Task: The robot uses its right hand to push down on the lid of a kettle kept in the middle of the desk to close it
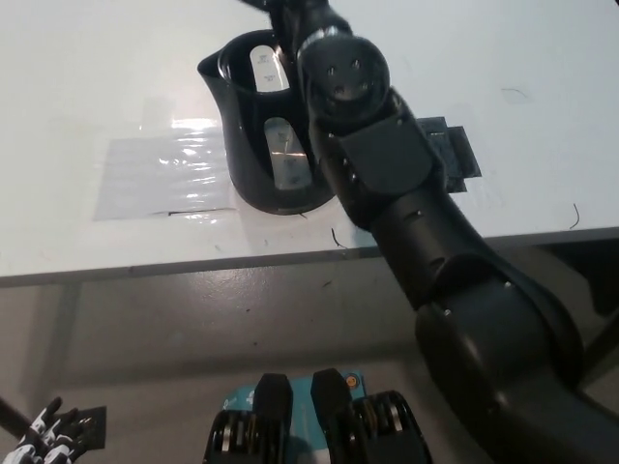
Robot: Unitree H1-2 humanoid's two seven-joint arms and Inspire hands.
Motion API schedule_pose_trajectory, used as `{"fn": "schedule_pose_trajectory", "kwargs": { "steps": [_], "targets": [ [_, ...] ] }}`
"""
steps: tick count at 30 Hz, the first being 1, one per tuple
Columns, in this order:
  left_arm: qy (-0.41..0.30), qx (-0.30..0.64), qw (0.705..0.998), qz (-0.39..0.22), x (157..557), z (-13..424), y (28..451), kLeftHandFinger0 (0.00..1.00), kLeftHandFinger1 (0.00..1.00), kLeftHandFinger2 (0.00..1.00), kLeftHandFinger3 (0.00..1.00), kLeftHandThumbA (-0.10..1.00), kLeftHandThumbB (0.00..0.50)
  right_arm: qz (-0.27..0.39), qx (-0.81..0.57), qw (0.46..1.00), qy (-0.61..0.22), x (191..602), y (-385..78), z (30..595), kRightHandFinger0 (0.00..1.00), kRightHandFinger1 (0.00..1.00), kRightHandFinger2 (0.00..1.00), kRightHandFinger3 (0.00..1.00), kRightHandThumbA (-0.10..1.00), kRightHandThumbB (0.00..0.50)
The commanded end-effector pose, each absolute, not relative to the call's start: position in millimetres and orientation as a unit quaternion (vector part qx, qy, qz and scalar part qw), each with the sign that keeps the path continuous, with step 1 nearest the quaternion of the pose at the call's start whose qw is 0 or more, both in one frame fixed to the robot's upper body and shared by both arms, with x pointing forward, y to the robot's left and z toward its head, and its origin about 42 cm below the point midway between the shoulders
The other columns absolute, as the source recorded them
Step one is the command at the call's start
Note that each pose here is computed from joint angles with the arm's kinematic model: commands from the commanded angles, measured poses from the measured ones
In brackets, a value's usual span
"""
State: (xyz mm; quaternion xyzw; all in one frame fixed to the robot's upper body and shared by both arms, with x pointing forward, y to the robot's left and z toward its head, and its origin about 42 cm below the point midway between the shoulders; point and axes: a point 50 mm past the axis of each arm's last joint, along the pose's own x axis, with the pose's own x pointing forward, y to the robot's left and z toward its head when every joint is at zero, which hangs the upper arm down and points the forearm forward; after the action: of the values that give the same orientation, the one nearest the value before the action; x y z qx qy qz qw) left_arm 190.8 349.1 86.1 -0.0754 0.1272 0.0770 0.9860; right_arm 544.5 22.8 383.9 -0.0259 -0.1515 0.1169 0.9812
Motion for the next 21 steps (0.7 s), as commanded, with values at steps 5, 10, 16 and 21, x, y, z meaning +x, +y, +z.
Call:
{"fn": "schedule_pose_trajectory", "kwargs": {
  "steps": [5, 10, 16, 21],
  "targets": [
    [0.109, -0.072, 0.990, 0.045, 198, 94, 341, 0.99, 1.00, 1.00, 1.00, 0.44, 0.034, 0.127, 0.009, 0.979, -0.161, 541, 42, 374, 1.00, 1.00, 1.00, 1.00, 0.53, 0.059],
    [0.108, -0.066, 0.991, 0.039, 202, 95, 339, 1.00, 1.00, 1.00, 1.00, 0.46, 0.052, 0.148, 0.022, 0.980, -0.133, 537, 53, 360, 1.00, 1.00, 1.00, 1.00, 0.52, 0.062],
    [0.104, -0.058, 0.992, 0.030, 209, 99, 335, 1.00, 1.00, 1.00, 1.00, 0.48, 0.071, 0.160, 0.046, 0.980, -0.108, 534, 60, 355, 1.00, 1.00, 1.00, 1.00, 0.51, 0.072],
    [0.100, -0.049, 0.994, 0.021, 217, 103, 329, 1.00, 1.00, 1.00, 1.00, 0.50, 0.090, 0.166, 0.011, 0.980, -0.111, 531, 72, 367, 1.00, 1.00, 1.00, 1.00, 0.55, 0.088]
  ]
}}
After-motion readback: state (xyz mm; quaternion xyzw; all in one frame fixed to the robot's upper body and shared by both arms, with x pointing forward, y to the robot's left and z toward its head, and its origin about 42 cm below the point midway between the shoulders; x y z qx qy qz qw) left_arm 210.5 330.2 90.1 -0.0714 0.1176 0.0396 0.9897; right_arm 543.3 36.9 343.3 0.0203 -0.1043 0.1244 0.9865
